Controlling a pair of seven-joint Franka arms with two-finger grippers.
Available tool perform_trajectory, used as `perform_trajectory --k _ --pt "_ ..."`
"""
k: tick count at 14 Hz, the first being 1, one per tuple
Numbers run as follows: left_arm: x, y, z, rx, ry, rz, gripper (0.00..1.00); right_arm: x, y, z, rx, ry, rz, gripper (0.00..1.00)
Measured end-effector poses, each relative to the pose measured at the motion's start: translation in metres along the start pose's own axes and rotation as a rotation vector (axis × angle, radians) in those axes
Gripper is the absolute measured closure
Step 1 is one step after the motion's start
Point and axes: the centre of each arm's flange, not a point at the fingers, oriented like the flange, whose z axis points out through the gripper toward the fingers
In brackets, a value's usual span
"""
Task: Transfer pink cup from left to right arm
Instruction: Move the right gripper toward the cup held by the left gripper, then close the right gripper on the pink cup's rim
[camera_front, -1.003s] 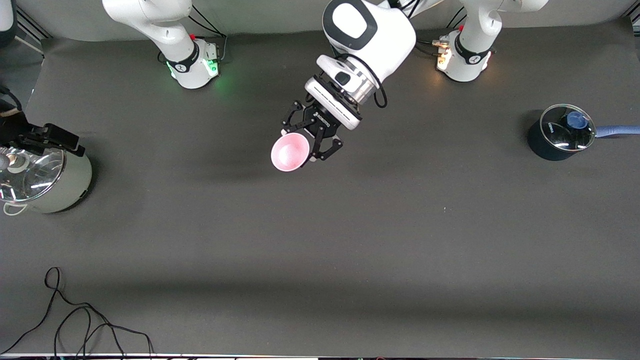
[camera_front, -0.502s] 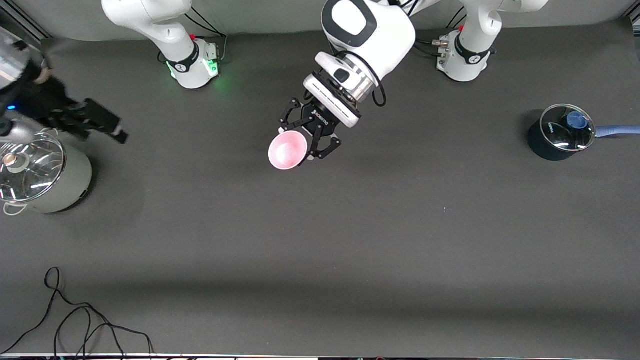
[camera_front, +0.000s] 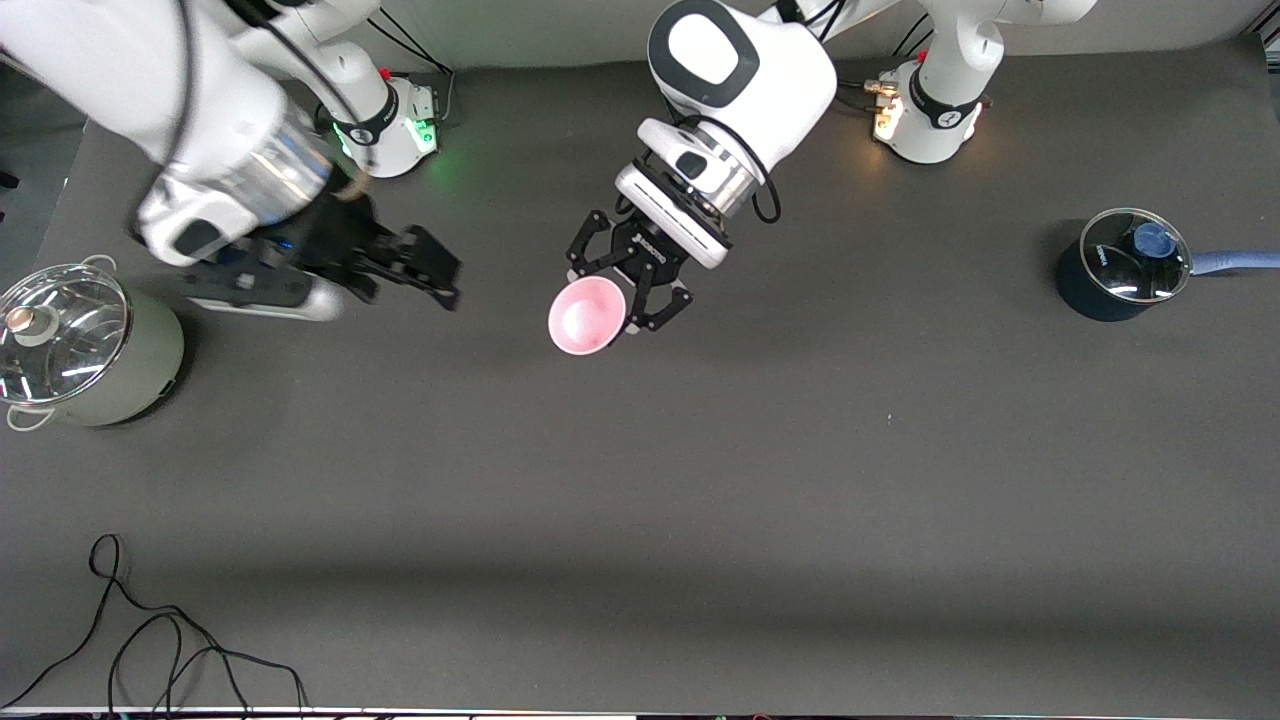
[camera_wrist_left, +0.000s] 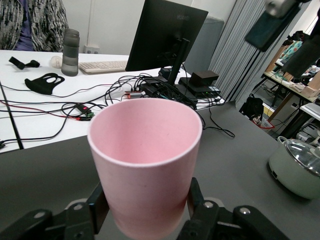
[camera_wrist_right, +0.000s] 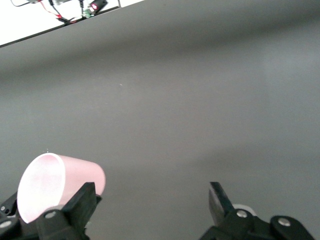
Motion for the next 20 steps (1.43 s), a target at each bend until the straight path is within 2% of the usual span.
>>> perform_trajectory --k 4,7,11,20 --pt "-0.001 -0.006 0.003 0.01 -0.002 0.004 0.34 -0.018 -0.055 0.032 0.044 0.039 0.016 0.0" --pt "-0.004 -0.001 0.003 0.002 -0.006 0.01 0.34 -0.025 -0.079 0.057 0.047 0.059 0.007 0.0" --pt "-0.004 0.0 0.004 0.002 -0.006 0.011 0.34 -0.021 -0.086 0.083 0.034 0.059 0.01 0.0" --pt "-0.002 -0.016 0.006 0.031 -0.003 0.011 0.34 -0.022 -0.086 0.081 0.024 0.05 0.009 0.0"
